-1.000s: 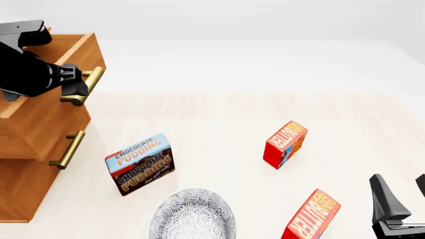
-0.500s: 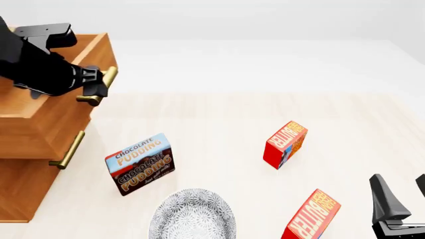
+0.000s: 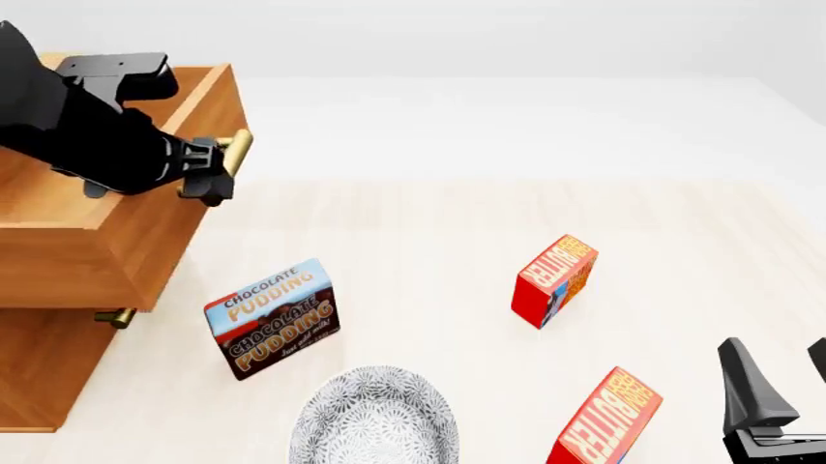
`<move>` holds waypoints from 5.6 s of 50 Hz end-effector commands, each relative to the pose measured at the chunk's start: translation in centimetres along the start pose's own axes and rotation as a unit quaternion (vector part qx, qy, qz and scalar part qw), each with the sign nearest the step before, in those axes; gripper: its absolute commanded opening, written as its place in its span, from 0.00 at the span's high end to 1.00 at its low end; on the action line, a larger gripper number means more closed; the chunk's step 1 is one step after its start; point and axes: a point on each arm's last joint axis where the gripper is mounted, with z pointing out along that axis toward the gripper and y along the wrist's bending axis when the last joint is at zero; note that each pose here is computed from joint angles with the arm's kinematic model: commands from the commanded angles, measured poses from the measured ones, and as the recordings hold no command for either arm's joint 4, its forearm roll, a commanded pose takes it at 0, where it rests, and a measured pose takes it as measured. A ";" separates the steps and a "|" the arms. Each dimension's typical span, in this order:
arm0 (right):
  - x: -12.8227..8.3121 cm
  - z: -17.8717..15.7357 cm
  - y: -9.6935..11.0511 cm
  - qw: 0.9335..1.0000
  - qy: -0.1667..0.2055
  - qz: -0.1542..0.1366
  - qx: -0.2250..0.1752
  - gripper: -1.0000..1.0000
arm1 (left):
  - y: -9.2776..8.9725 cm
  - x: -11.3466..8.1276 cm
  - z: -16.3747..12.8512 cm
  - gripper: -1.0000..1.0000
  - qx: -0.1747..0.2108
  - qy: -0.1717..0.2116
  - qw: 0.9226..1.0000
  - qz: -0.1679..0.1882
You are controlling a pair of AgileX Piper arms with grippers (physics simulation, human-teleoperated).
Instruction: Put the butter at the front in the top drawer of the cabinet and close it.
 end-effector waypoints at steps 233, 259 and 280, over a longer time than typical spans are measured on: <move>0.0 0.0 0.0 1.000 0.000 0.000 0.000 0.00 | -28.6 -2.5 12.1 0.00 0.221 -0.080 0.947 0.220; 0.0 0.0 0.0 1.000 0.000 0.000 0.000 0.00 | -31.6 -1.4 16.7 0.00 0.225 -0.060 0.949 0.211; 0.0 0.0 0.0 1.000 0.000 0.000 0.000 0.00 | -32.8 0.3 19.5 0.00 0.221 -0.036 0.951 0.216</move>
